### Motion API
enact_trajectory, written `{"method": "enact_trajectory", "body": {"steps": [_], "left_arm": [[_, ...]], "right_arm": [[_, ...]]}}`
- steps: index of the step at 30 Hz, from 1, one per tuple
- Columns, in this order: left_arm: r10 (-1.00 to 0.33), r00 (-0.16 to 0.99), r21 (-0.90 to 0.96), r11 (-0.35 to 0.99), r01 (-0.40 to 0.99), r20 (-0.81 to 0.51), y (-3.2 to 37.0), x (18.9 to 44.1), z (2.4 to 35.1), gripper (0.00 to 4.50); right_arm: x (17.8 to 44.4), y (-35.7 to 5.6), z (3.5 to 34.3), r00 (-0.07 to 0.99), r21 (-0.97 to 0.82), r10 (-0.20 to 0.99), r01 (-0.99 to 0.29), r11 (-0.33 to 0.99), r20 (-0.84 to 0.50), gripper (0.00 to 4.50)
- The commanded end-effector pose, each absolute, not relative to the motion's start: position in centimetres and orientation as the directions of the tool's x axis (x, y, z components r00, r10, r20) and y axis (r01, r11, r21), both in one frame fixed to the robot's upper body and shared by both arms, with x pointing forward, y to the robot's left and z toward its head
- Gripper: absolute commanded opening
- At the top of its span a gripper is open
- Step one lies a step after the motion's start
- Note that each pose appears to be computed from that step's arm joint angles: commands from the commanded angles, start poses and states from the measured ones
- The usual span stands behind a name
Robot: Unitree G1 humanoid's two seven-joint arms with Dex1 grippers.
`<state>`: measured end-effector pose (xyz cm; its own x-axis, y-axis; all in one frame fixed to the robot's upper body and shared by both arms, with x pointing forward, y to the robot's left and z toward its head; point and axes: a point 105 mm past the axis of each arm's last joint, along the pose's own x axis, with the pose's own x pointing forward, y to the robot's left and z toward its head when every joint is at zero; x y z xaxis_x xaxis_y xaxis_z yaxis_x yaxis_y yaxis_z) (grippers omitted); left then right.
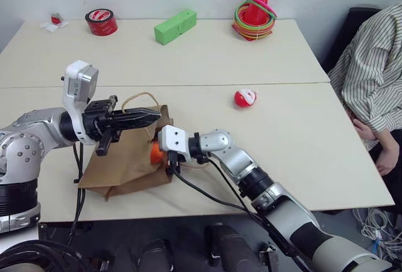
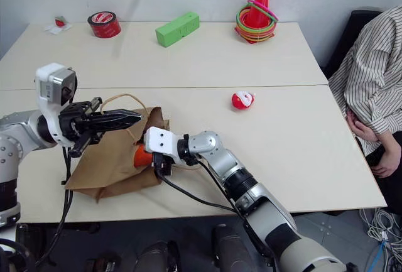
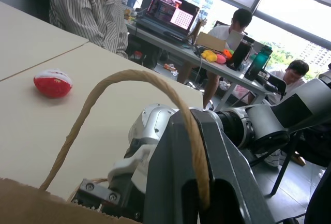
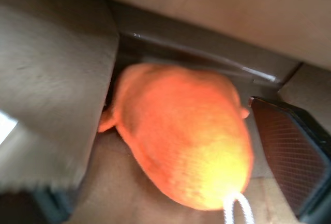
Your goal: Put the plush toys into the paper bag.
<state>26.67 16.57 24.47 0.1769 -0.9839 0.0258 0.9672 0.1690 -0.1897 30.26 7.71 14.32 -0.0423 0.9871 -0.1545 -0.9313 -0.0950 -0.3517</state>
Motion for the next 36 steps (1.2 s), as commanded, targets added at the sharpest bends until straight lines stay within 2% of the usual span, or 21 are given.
{"method": "enact_trajectory", "body": {"steps": [1,3,5,7,11,14,18,21,23,29,32,36], "left_arm": [[-0.981,0.193,-0.137,0.19,0.972,0.004,17.6,26.1,25.3,0.0],[-0.981,0.194,-0.137,0.194,0.971,-0.013,17.9,25.9,25.2,0.0],[-0.981,0.189,-0.134,0.192,0.972,-0.032,18.2,25.6,25.2,0.0],[-0.981,0.185,-0.125,0.192,0.973,-0.061,18.5,25.2,25.2,0.0],[-0.971,0.218,-0.068,0.225,0.972,-0.098,19.3,24.9,25.5,0.0],[-0.957,0.261,-0.03,0.267,0.963,-0.128,20.1,24.6,25.5,0.0],[-0.917,0.373,0.038,0.371,0.928,-0.145,21.8,24.9,25.7,0.0],[-0.894,0.426,0.065,0.421,0.905,-0.14,22.8,25.0,26.1,0.0],[-0.885,0.439,0.075,0.433,0.898,-0.153,23.1,25.0,26.1,0.0],[-0.878,0.43,0.084,0.422,0.903,-0.21,23.4,25.0,26.1,0.0],[-0.868,0.426,0.088,0.418,0.904,-0.255,23.8,25.0,25.9,0.0],[-0.867,0.427,0.086,0.419,0.904,-0.257,24.2,25.3,26.0,0.0]], "right_arm": [[29.2,4.9,18.3,-0.122,-0.365,0.993,-0.924,-0.117,-0.009,4.48],[28.9,3.3,19.7,-0.14,-0.385,0.989,-0.916,-0.109,0.052,4.48],[29.3,1.2,20.3,-0.093,-0.384,0.992,-0.922,-0.055,0.08,4.48],[30.1,-1.7,20.0,0.001,-0.379,0.997,-0.925,0.032,0.083,4.48],[31.5,-9.5,19.1,0.294,-0.35,0.951,-0.884,0.31,0.101,4.48],[31.5,-15.7,17.2,0.541,-0.318,0.837,-0.781,0.537,0.086,4.48],[31.2,-21.1,13.6,0.761,-0.376,0.648,-0.612,0.696,-0.039,4.48],[32.5,-21.2,13.7,0.804,-0.411,0.592,-0.558,0.721,-0.052,4.48],[34.2,-20.4,14.4,0.815,-0.426,0.577,-0.542,0.725,-0.054,4.48],[39.9,-17.0,16.0,0.792,-0.499,0.598,-0.571,0.652,-0.123,4.48],[43.4,-14.4,16.3,0.781,-0.609,0.589,-0.574,0.547,-0.208,4.48],[45.0,-13.7,15.1,0.795,-0.642,0.544,-0.569,0.514,-0.269,4.48]]}}
